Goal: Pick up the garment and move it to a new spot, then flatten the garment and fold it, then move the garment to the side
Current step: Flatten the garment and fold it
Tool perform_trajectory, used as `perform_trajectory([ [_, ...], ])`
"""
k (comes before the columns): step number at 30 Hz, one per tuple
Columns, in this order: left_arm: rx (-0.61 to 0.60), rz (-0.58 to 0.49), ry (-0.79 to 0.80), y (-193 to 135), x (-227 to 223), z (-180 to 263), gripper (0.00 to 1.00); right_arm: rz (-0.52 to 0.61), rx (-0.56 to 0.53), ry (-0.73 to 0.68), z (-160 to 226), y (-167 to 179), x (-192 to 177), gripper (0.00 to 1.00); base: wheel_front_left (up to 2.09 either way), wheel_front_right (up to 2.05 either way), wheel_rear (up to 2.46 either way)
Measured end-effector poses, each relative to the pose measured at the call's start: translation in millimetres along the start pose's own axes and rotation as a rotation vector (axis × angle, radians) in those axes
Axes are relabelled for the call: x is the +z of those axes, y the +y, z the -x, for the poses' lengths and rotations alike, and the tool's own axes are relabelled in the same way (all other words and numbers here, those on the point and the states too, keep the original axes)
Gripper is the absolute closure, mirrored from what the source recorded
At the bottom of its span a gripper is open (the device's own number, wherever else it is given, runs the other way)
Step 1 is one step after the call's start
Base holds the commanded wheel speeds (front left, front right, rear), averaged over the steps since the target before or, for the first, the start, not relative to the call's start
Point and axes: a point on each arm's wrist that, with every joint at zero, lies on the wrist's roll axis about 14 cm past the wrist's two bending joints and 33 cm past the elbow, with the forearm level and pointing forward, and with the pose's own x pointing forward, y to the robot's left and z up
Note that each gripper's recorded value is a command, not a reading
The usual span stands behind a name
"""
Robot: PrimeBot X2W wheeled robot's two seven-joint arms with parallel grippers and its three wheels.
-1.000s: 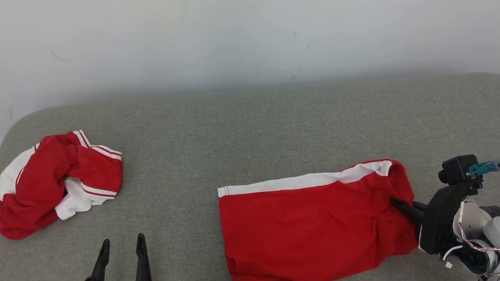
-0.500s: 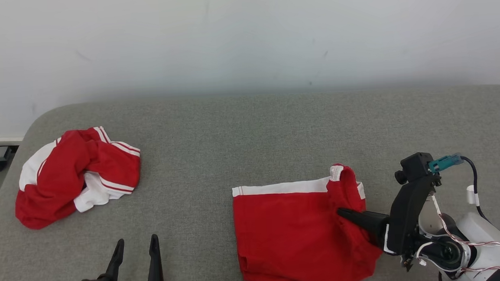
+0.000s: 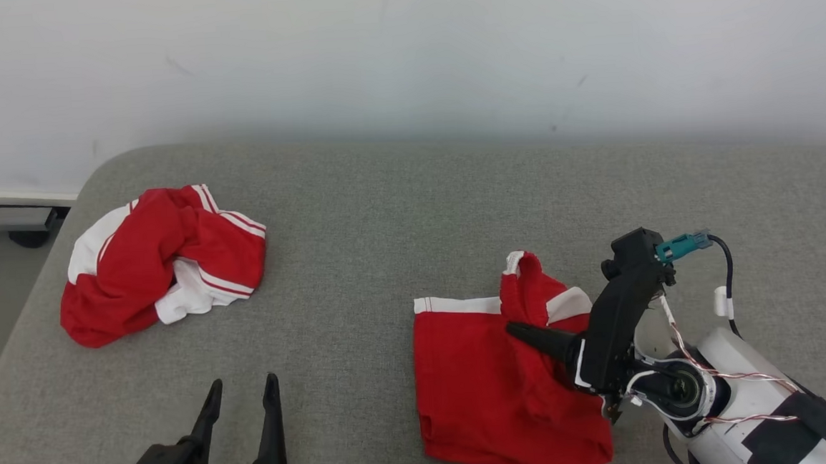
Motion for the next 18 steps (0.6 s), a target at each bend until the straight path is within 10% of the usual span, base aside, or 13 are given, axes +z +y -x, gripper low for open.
perform_trajectory([
  [18, 0.036, 0.021, 0.023, 7.9, -6.8, 1.8, 0.00, -0.096, -0.024, 0.104, -38.6, 7.4, -26.4, 1.00, 0.00, 0.00, 0.00],
])
